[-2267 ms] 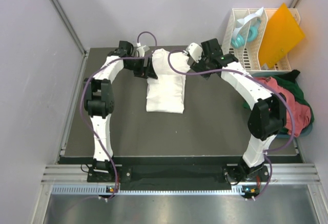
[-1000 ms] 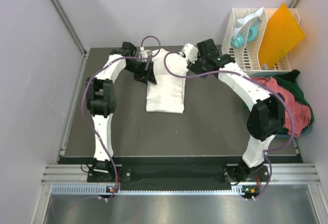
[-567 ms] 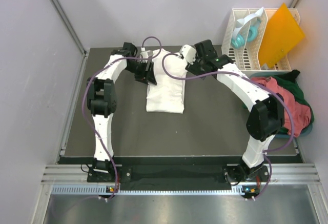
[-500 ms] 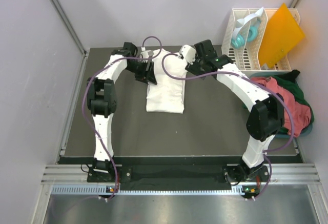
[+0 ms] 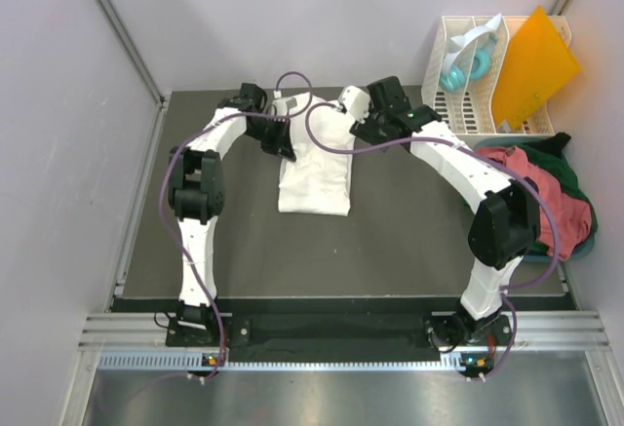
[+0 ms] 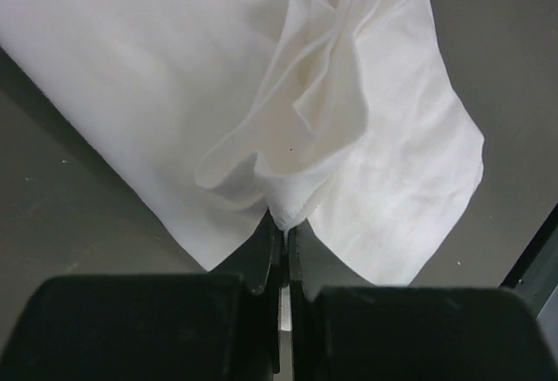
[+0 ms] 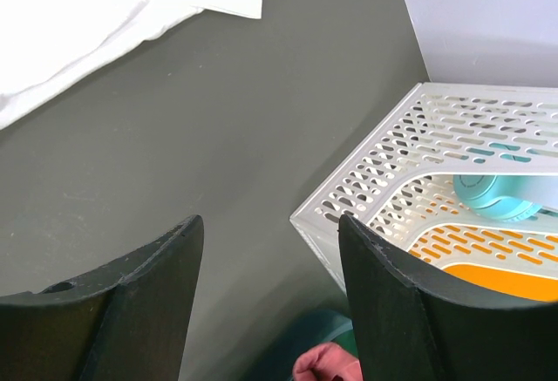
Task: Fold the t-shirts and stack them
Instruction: Fold the folded rectangular tshirt in 1/3 of the way
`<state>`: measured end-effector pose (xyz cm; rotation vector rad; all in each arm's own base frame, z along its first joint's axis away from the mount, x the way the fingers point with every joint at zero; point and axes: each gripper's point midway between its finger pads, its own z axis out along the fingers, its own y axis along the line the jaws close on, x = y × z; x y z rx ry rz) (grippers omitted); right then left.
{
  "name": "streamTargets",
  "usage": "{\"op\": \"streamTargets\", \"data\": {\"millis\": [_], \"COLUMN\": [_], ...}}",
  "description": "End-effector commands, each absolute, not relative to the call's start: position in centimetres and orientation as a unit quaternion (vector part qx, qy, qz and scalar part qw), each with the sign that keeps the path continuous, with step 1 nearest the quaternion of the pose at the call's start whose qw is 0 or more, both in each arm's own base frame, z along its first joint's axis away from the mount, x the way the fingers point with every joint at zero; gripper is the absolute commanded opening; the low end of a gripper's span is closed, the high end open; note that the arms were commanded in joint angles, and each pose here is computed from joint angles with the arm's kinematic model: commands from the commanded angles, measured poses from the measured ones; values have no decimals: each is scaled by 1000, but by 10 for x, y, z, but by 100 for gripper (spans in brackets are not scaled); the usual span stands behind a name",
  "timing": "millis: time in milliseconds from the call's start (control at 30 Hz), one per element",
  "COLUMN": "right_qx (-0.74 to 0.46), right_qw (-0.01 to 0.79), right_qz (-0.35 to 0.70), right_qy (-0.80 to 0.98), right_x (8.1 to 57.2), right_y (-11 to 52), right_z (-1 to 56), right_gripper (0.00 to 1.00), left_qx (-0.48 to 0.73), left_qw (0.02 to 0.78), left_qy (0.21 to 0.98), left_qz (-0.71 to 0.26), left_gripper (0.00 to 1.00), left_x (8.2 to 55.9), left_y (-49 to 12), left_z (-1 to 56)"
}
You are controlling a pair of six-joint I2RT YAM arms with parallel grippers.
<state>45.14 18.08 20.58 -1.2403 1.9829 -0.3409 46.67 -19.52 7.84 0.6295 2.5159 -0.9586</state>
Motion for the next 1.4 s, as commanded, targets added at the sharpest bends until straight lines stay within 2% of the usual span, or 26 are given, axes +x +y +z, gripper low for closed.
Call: {"op": "streamTargets", "data": {"millis": [0, 233, 533, 800, 867, 900, 1000, 1100, 1267, 1367], "right_qx": [-484, -488, -492, -495, -497, -496, -498, -499, -504, -509], "right_qw": [414, 411, 403, 404, 402, 401, 401, 400, 391, 388], "right_qz": [-133, -134, -135, -132, -131, -130, -130, -132, -130, -134], "right_qy": [759, 758, 759, 758, 758, 759, 758, 757, 759, 757], "right_x": [455, 453, 452, 454, 454, 455, 455, 455, 451, 449], "right_y": [195, 196, 196, 200, 201, 201, 203, 203, 203, 204], "right_z": [229, 227, 220, 220, 218, 216, 216, 215, 208, 204], "right_gripper": [63, 63, 64, 63, 64, 64, 64, 64, 66, 69], "left_qx": [246, 289, 283, 278, 280, 278, 272, 259, 249, 241], "left_qw": [214, 266, 336, 349, 361, 364, 366, 382, 420, 455], "left_qy": [881, 858, 847, 855, 852, 853, 860, 864, 854, 842], "left_qz": [-343, -330, -299, -265, -256, -250, -232, -203, -178, -161], "left_gripper": [0, 0, 0, 4, 10, 21, 25, 43, 82, 93], "left_x": [469, 473, 491, 499, 503, 504, 508, 516, 522, 528], "left_y": [-205, -215, -211, -202, -200, -199, -194, -184, -177, -172], "left_z": [82, 97, 115, 108, 109, 109, 104, 104, 116, 129]}}
